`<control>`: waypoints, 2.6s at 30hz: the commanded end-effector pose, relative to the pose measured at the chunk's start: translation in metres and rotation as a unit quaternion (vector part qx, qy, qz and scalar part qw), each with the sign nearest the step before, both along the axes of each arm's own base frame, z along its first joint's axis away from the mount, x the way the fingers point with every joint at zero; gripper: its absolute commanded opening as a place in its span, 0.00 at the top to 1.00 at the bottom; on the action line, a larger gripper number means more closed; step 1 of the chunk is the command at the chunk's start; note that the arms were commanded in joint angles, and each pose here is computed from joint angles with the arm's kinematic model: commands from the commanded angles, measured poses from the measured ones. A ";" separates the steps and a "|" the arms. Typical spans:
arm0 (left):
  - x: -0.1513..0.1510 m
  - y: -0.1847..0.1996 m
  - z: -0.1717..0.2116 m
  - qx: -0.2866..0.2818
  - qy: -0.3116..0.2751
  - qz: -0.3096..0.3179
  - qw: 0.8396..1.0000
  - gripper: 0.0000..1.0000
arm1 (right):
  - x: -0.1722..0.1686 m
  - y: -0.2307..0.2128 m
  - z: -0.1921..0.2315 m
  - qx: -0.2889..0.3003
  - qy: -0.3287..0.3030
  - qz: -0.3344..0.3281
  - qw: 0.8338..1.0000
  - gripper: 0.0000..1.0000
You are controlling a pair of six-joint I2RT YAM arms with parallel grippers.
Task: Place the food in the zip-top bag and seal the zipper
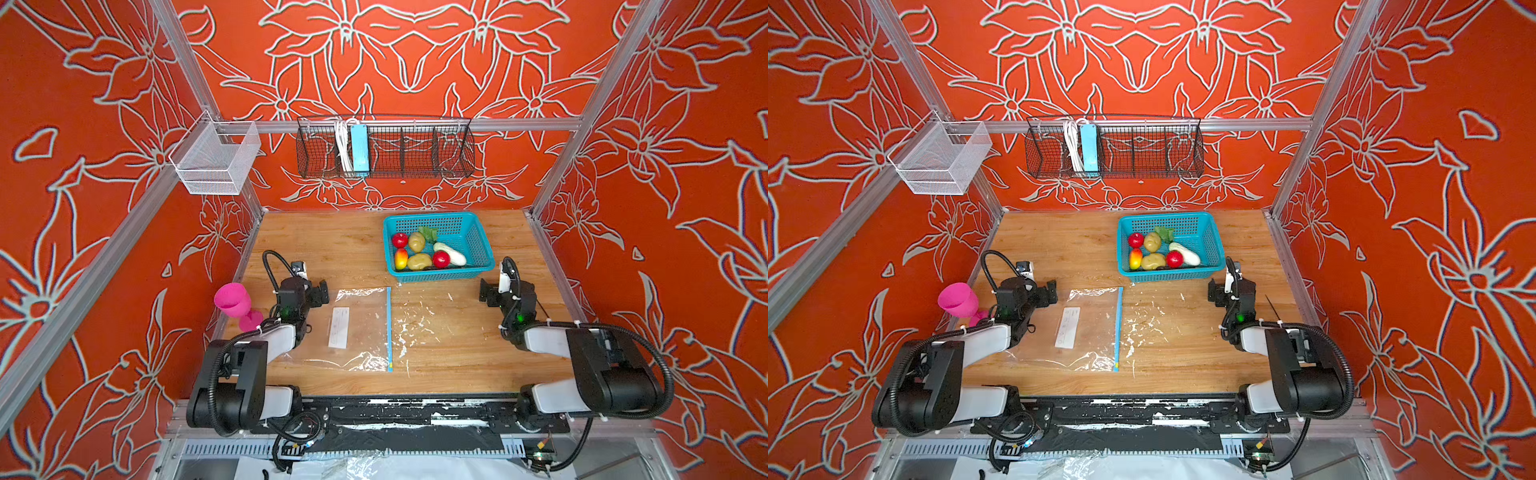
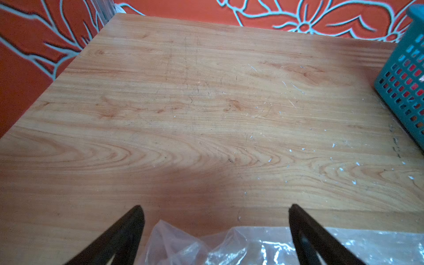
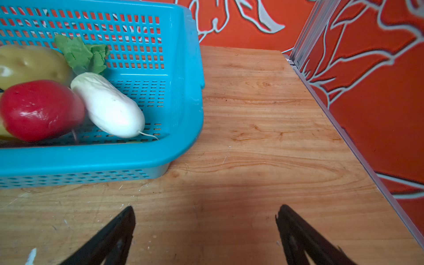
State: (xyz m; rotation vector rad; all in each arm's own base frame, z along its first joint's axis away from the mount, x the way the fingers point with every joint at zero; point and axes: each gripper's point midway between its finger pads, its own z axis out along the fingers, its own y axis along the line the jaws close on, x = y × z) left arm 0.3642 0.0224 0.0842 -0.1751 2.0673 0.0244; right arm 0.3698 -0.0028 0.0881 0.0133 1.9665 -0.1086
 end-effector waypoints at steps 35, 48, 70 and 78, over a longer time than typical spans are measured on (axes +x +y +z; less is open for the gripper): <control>0.002 -0.003 0.001 -0.015 0.000 -0.021 1.000 0.03 | 0.004 0.001 0.006 0.001 -0.005 0.004 1.000 0.02; 0.002 -0.002 0.001 -0.016 -0.001 -0.019 1.000 0.03 | 0.004 -0.001 0.005 0.001 -0.004 0.003 1.000 0.02; -0.024 0.040 0.027 -0.024 0.029 0.162 0.986 0.03 | -0.005 -0.007 0.027 -0.016 -0.019 -0.033 0.999 0.02; -0.033 0.048 0.068 -0.067 0.023 0.265 0.962 0.03 | -0.009 -0.005 0.034 -0.009 0.019 -0.048 0.999 0.02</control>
